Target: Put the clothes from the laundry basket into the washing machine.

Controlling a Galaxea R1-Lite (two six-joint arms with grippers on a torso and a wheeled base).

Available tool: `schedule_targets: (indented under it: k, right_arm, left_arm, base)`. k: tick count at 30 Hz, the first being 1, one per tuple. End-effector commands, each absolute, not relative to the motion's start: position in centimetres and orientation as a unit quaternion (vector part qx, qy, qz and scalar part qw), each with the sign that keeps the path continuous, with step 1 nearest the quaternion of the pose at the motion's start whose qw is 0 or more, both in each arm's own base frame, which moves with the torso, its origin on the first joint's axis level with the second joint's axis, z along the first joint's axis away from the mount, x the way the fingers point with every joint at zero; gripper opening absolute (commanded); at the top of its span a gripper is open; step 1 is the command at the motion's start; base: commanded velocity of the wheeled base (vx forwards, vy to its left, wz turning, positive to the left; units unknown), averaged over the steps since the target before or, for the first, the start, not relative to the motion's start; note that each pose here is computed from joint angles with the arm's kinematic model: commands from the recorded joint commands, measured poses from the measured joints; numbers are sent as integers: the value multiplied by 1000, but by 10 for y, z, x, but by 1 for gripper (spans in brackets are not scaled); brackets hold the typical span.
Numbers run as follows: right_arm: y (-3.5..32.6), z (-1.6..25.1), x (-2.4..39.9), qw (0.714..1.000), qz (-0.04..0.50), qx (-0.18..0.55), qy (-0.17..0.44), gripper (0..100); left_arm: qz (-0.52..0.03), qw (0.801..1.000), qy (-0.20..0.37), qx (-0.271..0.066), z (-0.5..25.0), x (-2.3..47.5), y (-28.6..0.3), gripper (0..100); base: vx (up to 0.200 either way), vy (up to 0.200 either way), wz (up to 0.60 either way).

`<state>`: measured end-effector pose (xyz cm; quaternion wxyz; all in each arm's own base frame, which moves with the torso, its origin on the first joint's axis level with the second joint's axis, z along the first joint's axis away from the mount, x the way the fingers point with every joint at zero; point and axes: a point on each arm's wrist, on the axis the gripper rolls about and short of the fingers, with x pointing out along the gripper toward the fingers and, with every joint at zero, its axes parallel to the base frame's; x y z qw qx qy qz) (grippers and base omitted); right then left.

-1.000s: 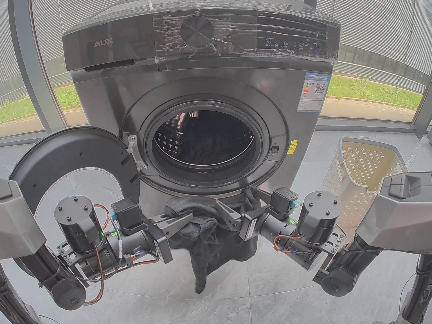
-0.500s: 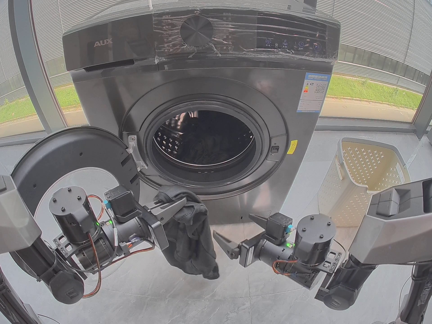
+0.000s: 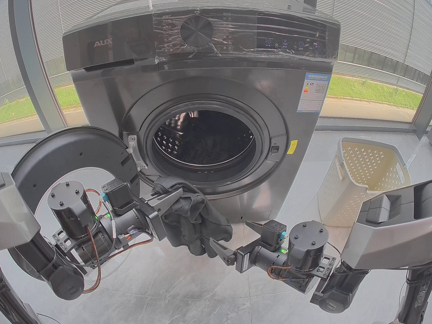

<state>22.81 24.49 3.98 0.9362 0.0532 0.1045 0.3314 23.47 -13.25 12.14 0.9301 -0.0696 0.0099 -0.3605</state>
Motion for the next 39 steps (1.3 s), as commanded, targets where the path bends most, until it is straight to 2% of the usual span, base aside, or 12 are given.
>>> schedule_targets:
  k: [1,16,27,39]
  right_arm:
    - [251,41,234,937,331,58,94,100]
    - [247,42,261,947,304,69,75,100]
    - [258,23,278,948,304,66,72,100]
    - [258,22,267,943,315,64,83,100]
  left_arm:
    - [-362,930,6,-70,123,234,-133,0]
    - [-366,928,-1,-71,127,231,-134,0]
    - [-371,926,0,-71,127,229,-135,0]
    - [-371,926,2,-71,126,229,-135,0]
  base:
    - [0,0,0]
    - [0,0,0]
    - [0,0,0]
    - [0,0,0]
